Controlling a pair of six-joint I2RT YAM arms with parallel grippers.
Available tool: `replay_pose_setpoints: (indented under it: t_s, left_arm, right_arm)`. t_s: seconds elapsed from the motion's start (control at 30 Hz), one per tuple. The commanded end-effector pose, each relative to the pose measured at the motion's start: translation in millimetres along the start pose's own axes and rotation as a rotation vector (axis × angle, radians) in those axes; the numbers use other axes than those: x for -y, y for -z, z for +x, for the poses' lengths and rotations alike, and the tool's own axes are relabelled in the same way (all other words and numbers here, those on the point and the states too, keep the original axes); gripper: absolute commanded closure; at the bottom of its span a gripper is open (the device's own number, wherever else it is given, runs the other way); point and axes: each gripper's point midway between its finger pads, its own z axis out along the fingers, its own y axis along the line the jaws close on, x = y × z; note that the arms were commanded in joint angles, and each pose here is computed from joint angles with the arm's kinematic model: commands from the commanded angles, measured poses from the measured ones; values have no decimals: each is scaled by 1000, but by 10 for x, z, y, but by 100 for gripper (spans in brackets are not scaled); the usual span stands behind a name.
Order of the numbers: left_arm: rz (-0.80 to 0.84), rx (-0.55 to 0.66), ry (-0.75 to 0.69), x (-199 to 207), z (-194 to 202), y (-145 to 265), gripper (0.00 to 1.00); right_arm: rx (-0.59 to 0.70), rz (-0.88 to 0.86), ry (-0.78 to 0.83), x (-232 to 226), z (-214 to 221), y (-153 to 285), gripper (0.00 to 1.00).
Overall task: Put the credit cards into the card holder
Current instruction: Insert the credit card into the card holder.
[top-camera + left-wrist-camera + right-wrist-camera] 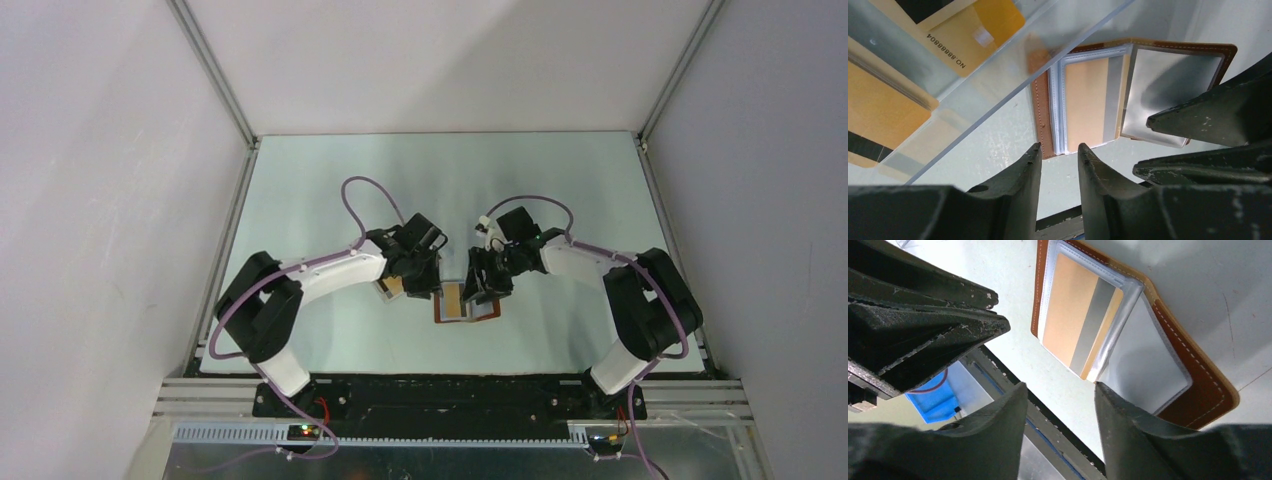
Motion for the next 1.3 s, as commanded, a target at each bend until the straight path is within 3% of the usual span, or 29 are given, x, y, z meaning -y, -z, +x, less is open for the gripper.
replay_pose_setpoints:
  t_s: [0.0, 0.27, 0.37, 0.53, 1.27]
  left_arm:
    - [121, 19, -5, 218, -118, 101, 63]
    - [265, 6, 76, 332, -118, -70, 57]
    - [284, -8, 106, 330, -94, -178, 57]
    - [369, 8, 128, 446, -129, -212, 57]
    - [228, 12, 101, 148, -59, -278, 56]
  right_arm:
    - [-1, -25, -8, -31, -47, -57, 49]
    - [-6, 69, -46, 137, 43, 11, 91]
    - [-14, 97, -70, 226, 84, -16, 99]
    - [-62, 155, -123, 435, 191, -114, 100]
    - [-112, 180, -194, 612, 294, -189, 100]
